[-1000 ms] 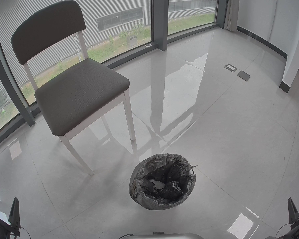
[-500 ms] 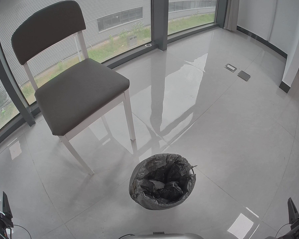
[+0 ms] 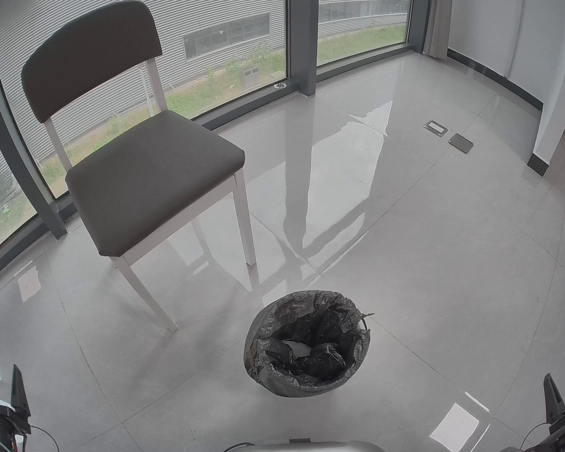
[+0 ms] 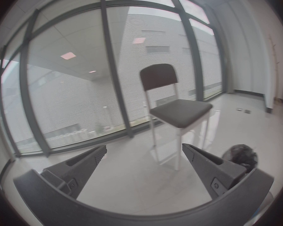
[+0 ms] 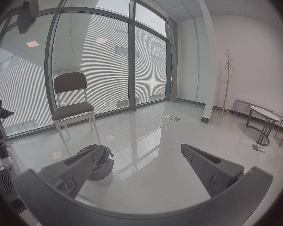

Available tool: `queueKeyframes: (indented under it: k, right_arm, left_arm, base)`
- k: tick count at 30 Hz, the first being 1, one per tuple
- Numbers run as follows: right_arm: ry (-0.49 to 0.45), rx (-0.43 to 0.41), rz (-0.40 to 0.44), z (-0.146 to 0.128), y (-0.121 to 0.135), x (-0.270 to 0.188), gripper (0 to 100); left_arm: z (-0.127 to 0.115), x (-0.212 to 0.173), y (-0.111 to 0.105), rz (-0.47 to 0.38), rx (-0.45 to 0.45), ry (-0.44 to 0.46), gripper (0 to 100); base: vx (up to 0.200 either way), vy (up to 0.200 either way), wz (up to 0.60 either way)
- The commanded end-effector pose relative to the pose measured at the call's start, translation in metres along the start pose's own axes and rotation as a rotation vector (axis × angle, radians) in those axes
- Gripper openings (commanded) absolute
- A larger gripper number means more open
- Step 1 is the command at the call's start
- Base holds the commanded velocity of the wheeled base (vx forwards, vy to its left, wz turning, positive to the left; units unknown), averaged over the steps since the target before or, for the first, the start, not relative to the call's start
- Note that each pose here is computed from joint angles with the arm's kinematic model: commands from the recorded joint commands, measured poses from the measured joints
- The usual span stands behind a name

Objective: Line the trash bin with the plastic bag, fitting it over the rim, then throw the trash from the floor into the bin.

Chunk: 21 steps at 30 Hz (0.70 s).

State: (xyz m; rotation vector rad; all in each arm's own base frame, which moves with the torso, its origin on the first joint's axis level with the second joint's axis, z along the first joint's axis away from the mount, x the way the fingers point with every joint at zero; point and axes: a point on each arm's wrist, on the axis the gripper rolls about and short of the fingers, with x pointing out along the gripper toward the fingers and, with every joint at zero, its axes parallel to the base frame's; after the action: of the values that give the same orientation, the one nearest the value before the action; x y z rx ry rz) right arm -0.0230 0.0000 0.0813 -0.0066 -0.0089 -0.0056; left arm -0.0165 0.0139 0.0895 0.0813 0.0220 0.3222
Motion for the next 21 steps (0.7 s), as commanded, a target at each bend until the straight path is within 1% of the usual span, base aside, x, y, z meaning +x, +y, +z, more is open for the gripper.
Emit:
queueKeyframes:
  k: [1, 2, 3, 5, 8, 10, 13, 14, 17, 21]
  right_arm:
    - [0.003, -0.001, -0.001, -0.0052, 0.0000, 0.0002, 100]
    - [0.003, -0.001, -0.001, -0.0052, 0.0000, 0.0002, 100]
    - [0.003, -0.001, -0.001, -0.0052, 0.0000, 0.0002, 100]
    - [0.003, -0.001, -0.001, -0.0052, 0.0000, 0.0002, 100]
    - [0.003, -0.001, -0.001, -0.0052, 0.0000, 0.0002, 100]
    - [0.003, -0.001, -0.001, -0.0052, 0.0000, 0.0002, 100]
    - [0.003, -0.001, -0.001, -0.0052, 0.0000, 0.0002, 100]
    - [0.003, -0.001, -0.001, -0.0052, 0.0000, 0.0002, 100]
    - [0.003, 0.000, -0.001, -0.0052, 0.0000, 0.0002, 100]
    - [0.003, -0.001, -0.001, -0.0052, 0.0000, 0.0002, 100]
  left_arm:
    - [-0.0045, 0.0006, -0.0059, -0.219, 0.011, 0.002, 100]
    - [-0.0046, 0.0002, -0.0074, -0.288, 0.009, -0.002, 100]
    - [-0.0045, -0.0001, -0.0082, -0.326, 0.012, -0.005, 100]
    - [-0.0055, -0.0011, -0.0104, -0.433, 0.016, 0.000, 100]
    - [-0.0051, -0.0038, -0.0116, -0.540, 0.025, 0.034, 100]
    - [-0.0052, -0.0046, -0.0115, -0.554, 0.024, 0.051, 100]
    - [-0.0046, -0.0045, -0.0115, -0.553, -0.005, 0.057, 100]
    - [-0.0046, -0.0046, -0.0113, -0.549, -0.039, 0.066, 100]
    - [-0.0045, -0.0044, -0.0115, -0.549, -0.068, 0.072, 100]
    - [-0.0044, -0.0044, -0.0115, -0.548, -0.070, 0.071, 100]
  base:
    - [0.000, 0.000, 0.00]
    - [0.000, 0.000, 0.00]
    - [0.000, 0.000, 0.00]
    - [0.000, 0.000, 0.00]
    - [0.000, 0.000, 0.00]
    - [0.000, 0.000, 0.00]
    - [0.000, 0.000, 0.00]
    - [0.000, 0.000, 0.00]
    - [0.000, 0.000, 0.00]
    - [0.000, 0.000, 0.00]
